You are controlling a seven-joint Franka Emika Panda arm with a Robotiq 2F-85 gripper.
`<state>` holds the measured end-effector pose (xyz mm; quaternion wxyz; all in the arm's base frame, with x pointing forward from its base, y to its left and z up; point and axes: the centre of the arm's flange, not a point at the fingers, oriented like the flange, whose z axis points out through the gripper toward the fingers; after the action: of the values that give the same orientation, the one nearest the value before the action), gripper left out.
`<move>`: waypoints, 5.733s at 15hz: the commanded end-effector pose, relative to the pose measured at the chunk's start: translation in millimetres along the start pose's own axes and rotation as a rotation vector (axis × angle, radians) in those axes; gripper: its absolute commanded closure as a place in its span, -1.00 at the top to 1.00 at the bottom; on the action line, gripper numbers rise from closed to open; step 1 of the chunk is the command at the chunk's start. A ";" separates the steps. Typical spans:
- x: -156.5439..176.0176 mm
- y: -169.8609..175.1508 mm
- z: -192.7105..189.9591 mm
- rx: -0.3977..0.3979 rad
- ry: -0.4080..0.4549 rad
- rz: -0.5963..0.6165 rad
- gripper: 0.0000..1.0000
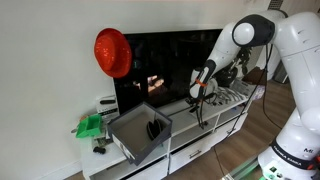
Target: Press a button on the grey gadget on the cabinet
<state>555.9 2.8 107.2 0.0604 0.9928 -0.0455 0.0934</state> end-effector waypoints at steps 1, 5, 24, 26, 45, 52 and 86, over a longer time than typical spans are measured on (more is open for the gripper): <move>-3.0 1.3 15.3 -0.031 -0.001 0.006 -0.98; -8.6 2.0 29.1 -0.038 -0.014 0.004 -0.98; -11.5 -18.2 46.9 -0.039 0.057 -0.041 -0.98; -10.8 -18.5 47.6 -0.036 0.055 -0.040 -0.98; -16.7 -11.6 86.9 -0.079 -0.041 -0.015 -0.99; -15.5 -11.5 79.7 -0.071 -0.036 -0.016 -0.98; -68.8 83.2 -141.0 -0.002 -0.221 -0.118 0.89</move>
<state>473.7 -51.0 198.1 0.0760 0.9969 -0.0080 0.0161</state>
